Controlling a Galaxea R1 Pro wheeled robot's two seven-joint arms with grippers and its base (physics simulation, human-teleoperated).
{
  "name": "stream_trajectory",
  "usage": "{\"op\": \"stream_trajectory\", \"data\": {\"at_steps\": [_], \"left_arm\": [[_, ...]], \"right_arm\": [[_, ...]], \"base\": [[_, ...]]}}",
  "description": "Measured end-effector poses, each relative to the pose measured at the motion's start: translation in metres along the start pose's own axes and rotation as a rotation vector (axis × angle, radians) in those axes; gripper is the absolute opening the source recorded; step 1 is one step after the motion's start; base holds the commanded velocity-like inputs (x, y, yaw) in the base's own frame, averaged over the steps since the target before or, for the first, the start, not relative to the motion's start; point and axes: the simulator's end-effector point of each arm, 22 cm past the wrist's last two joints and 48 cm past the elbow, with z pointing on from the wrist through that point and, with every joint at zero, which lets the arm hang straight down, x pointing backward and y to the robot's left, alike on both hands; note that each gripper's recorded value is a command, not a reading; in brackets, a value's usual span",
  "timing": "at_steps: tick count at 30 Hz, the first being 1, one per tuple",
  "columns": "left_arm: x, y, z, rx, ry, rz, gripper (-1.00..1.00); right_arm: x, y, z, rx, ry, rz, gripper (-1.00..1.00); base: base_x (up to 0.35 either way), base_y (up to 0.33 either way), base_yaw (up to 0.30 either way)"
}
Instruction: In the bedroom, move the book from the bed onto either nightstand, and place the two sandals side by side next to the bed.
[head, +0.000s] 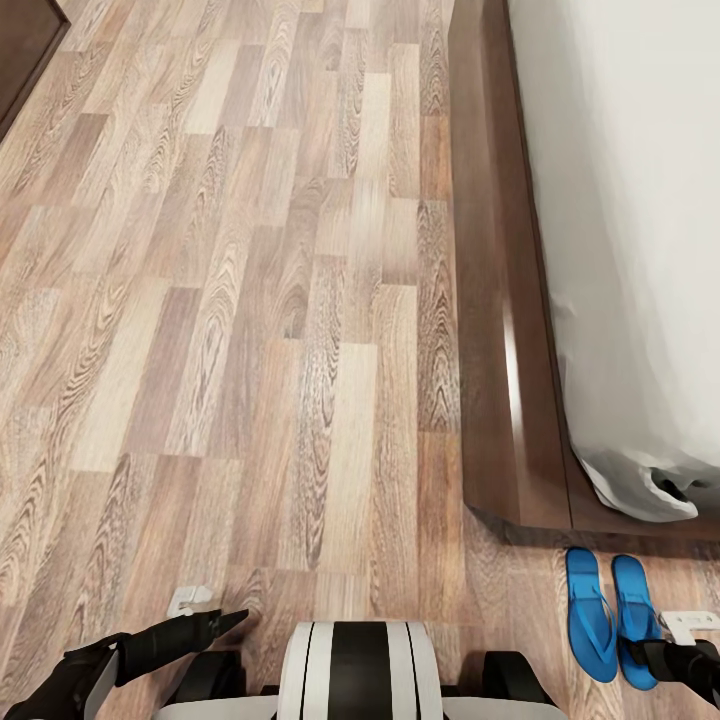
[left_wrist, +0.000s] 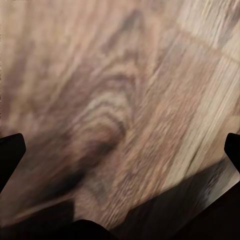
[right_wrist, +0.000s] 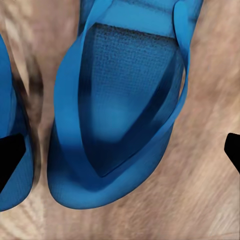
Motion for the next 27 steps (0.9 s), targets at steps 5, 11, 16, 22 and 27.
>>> {"op": "stream_trajectory", "data": {"at_steps": [5,11,16,22,27], "left_arm": [[0.0,0.0,0.0,0.0,-0.001,0.001,1.0],[0.0,0.0,0.0,0.0,0.0,0.0,1.0],[0.0,0.0,0.0,0.001,0.0,0.0,1.0],[-0.008,-0.006,-0.003,0.006,-0.015,0.013,1.0],[-0.016,-0.011,-0.007,0.009,-0.03,0.026,1.0]], "right_arm": [[0.0,0.0,0.0,0.0,0.0,0.0,1.0],[0.0,0.0,0.0,0.0,0.0,0.0,1.0],[0.0,0.0,0.0,0.0,0.0,0.0,1.0],[-0.008,-0.002,-0.005,0.001,-0.02,0.004,1.0],[-0.016,-0.003,-0.01,0.001,-0.039,0.008,1.0]], "base": [[0.0,0.0,0.0],[0.0,0.0,0.0],[0.0,0.0,0.0],[0.0,0.0,0.0],[0.0,0.0,0.0]]}}
